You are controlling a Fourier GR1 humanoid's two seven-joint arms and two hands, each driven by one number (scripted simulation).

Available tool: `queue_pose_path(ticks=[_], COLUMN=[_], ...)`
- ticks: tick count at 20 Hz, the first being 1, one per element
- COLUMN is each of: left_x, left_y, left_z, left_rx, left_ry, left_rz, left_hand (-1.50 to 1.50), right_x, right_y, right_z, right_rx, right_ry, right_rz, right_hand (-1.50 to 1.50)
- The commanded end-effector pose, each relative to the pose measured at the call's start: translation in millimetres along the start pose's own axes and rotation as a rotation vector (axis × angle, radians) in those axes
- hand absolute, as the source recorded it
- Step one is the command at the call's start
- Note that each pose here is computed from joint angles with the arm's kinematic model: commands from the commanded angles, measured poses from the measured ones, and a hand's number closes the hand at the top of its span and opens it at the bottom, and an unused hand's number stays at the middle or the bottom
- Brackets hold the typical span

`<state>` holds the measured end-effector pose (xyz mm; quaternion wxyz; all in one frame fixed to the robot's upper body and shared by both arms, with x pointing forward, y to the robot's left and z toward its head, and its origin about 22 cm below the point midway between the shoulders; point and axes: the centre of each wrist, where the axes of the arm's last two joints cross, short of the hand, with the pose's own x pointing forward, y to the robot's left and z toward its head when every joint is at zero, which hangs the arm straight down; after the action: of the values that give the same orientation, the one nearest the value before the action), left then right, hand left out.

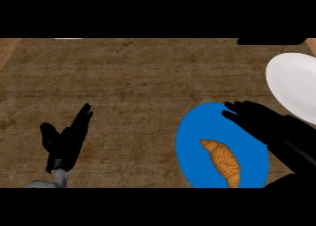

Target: Pick the croissant from the plate and place it in the plate

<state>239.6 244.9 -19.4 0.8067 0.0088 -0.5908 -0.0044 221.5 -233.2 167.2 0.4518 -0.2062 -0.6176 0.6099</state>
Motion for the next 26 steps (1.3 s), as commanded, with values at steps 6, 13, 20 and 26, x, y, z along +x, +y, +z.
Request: queue_pose_path(ticks=[6,13,20,26], left_x=[-23,-13,-18,-14], left_y=[3,5,2,3], left_z=[-4,-3,-1,8], left_rx=[-0.006,-0.004,-0.016,-0.004], left_ry=[0.084,0.075,0.087,0.067], left_rz=[0.004,-0.009,0.009,0.02], left_hand=[0.0,0.0,0.0,0.0], right_x=[18,26,14,24], right_y=[62,66,76,95], right_z=[-7,-16,-17,-18], right_rx=[0.108,0.107,0.084,0.108], right_ry=[0.049,0.053,0.154,0.146], right_rz=[0.013,0.007,0.135,0.136], right_hand=[-1.5,-1.5,-1.5,-1.5])
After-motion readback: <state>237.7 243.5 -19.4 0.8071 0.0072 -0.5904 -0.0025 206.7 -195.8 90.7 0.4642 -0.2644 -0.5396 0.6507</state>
